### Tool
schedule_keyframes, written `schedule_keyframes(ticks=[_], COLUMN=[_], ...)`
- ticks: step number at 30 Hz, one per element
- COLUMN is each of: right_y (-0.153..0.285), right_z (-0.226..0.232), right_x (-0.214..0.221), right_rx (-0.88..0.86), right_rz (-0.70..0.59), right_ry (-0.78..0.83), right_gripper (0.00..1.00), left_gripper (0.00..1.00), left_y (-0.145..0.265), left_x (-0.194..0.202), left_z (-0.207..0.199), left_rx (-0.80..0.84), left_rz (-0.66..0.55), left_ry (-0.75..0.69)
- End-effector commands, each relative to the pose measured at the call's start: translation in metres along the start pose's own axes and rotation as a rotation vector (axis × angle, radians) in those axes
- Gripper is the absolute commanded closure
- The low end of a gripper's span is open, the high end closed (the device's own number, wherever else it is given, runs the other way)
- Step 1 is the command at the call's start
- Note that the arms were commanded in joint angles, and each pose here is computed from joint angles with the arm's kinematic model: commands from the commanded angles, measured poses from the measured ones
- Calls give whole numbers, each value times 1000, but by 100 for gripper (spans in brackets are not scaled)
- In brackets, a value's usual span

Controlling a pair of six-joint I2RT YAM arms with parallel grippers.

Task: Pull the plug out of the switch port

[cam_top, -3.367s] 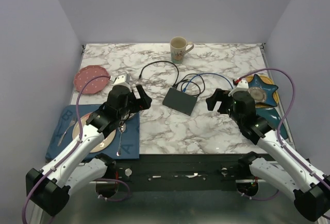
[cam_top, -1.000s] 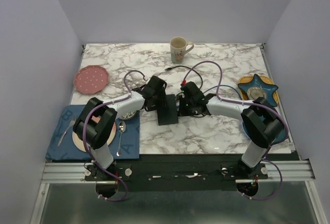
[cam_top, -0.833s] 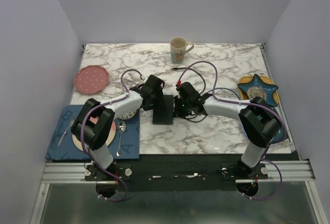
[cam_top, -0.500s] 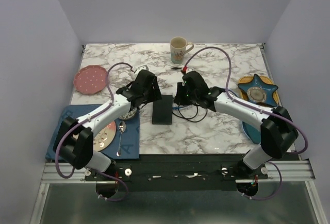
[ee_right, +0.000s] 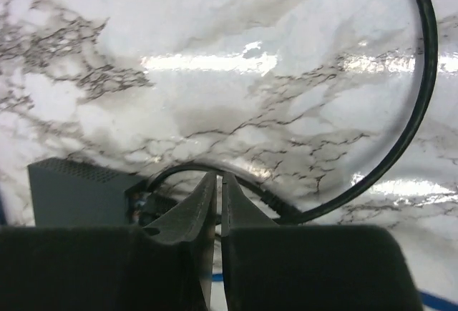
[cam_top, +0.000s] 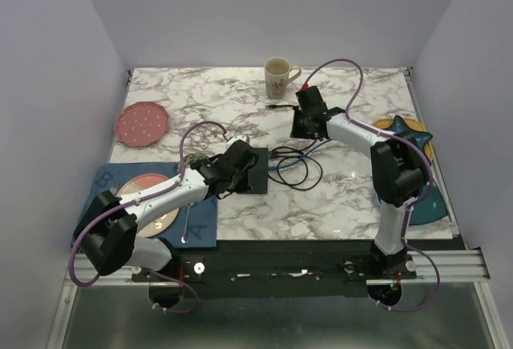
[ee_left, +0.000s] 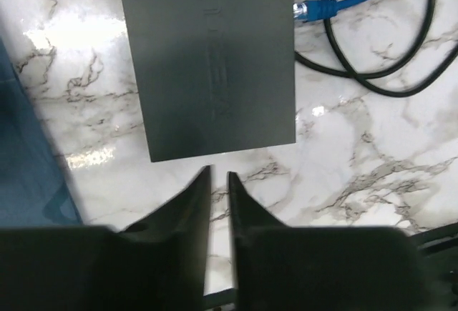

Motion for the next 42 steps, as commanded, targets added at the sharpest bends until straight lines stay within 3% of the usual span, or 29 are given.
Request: schedule_keyframes(ticks=[1, 5, 12, 20, 32, 42], right_y=[-18, -32, -46, -20, 25, 44], right_z=[5, 3, -9, -17, -25, 6], right_x=[-7, -2, 32, 66, 118, 123], right_rx=[-14, 0, 37, 10, -62, -198], right_rz=[53, 89, 188, 204, 206, 176], right_ry=[-3, -8, -18, -24, -57, -57], right_gripper=[86, 86, 87, 87, 87, 86], left_gripper=[90, 98, 98, 100, 95, 94], left_y=[-1, -6, -25, -57, -82, -106], left_x=[9, 19, 39, 53, 8, -65], left_z=[13, 17, 20, 19, 0, -24], left_rx=[-59, -63, -57, -87, -110, -94], left_rz=[24, 67, 210, 339, 277, 201], left_ry=[-24, -34, -82, -106, 0, 49])
Point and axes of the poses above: each gripper's point midway between its finger pads, its own y axis back along the fingers, its own z axis along the line the jaws close on, x = y × z, the point moved 8 cm from there along y, back along the fingers, and after that the axes turned 10 degrees about y, right-handed, at the moved point
